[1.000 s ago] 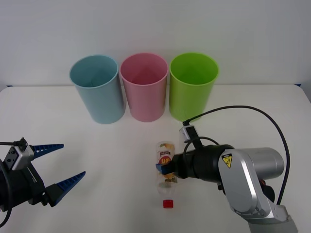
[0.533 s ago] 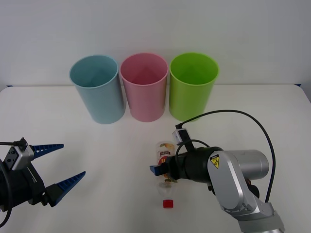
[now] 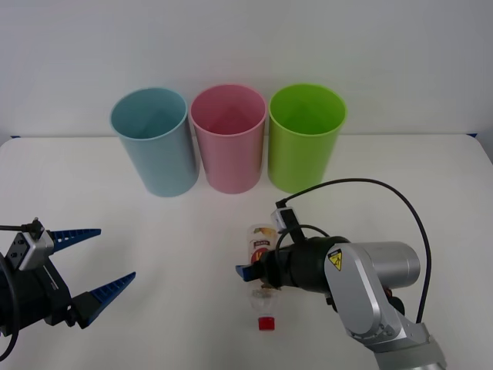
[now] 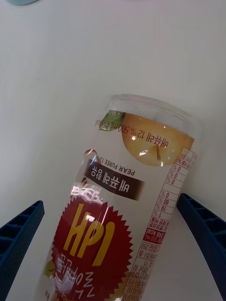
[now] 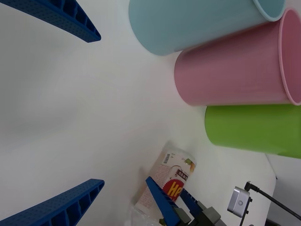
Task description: Put cans in the blue bin and PET bottles in the pink bin and trash in the green bin.
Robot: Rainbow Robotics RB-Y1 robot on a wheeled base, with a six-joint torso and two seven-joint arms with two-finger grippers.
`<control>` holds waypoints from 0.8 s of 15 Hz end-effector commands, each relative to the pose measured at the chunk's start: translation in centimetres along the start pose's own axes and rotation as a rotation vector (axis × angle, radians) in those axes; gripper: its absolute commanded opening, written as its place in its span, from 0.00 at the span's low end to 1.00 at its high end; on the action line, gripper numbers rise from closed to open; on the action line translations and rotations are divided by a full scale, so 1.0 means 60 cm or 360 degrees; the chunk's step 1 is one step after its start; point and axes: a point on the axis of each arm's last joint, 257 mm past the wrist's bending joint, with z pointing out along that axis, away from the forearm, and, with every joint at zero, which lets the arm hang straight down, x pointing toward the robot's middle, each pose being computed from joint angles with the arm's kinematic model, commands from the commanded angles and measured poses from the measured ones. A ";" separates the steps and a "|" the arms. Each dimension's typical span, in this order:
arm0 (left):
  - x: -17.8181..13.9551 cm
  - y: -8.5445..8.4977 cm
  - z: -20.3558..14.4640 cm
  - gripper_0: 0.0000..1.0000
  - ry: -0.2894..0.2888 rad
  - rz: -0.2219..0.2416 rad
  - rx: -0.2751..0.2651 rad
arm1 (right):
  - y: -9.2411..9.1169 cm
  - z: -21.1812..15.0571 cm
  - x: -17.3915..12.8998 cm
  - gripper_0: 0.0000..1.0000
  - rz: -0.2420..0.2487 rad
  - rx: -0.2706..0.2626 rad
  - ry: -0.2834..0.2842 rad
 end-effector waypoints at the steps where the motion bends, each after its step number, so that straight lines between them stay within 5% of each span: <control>1: 0.000 0.000 0.000 1.00 0.0000 0.0000 0.0000 | 0.002 0.004 0.004 1.00 -0.0001 -0.0003 0.0008; 2: 0.000 0.000 0.000 1.00 0.0000 0.0000 0.0000 | 0.000 0.004 0.005 0.43 0.0002 -0.0002 0.0009; 3: 0.000 0.000 0.000 1.00 0.0000 0.0000 0.0000 | -0.002 0.007 0.009 0.13 0.0004 0.0000 0.0020; 5: 0.000 0.000 0.000 1.00 0.0000 0.0000 0.0000 | -0.004 0.011 0.011 0.00 0.0002 0.0001 0.0033; 12: 0.000 0.000 0.000 1.00 0.0000 0.0000 0.0000 | -0.009 0.011 0.017 0.00 -0.0039 0.0011 0.0049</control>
